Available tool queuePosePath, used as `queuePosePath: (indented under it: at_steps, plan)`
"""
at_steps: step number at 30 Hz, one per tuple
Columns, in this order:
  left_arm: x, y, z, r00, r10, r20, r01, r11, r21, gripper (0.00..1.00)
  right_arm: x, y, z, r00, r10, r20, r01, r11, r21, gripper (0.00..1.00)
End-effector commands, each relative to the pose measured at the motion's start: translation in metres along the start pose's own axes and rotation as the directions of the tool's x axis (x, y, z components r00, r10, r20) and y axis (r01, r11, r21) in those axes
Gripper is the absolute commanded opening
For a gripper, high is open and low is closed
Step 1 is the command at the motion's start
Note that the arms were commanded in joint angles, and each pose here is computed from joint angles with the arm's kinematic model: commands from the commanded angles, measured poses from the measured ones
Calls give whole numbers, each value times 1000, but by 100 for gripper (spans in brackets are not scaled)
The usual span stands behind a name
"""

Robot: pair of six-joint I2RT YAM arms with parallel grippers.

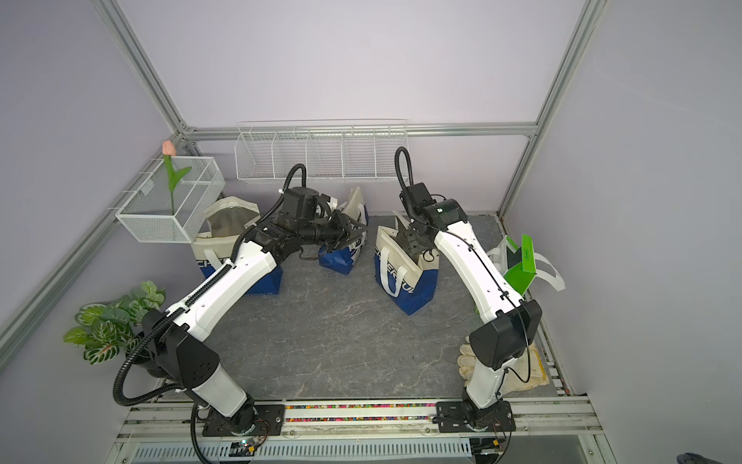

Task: Open the takeout bag
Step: Move the takeout bag to the center of the board.

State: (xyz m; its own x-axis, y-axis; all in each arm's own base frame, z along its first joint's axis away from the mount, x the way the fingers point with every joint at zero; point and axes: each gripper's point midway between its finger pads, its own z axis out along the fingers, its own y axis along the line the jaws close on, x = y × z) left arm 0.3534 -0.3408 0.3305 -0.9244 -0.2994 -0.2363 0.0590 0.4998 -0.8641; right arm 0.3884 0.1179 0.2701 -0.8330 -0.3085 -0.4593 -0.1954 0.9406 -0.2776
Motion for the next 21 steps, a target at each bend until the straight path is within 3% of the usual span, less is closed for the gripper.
queuePosePath:
  at_steps: [1,7,12,16,18,21]
  plan:
    - [-2,1,-14,998,53,23,-52,998,-23,31,0,-21,-15,999,45,15,-46,999,27,43]
    - [-7,0,-20,996,83,34,-81,996,-40,31,-7,-35,-22,995,100,20,-99,995,-6,8]
    - [-8,8,-21,996,78,32,-76,995,-59,31,-16,-51,-15,979,202,10,-200,976,-91,7]
    - [-16,17,-29,997,55,47,-52,997,-61,31,-28,-70,-7,941,339,-20,-335,918,-212,7]
    - [-21,15,-36,994,85,63,-81,995,-63,35,-31,-76,-2,925,377,-44,-376,892,-251,7]
    - [-30,17,-52,976,199,86,-183,969,-167,43,-31,-86,12,903,420,-88,-428,864,-267,7]
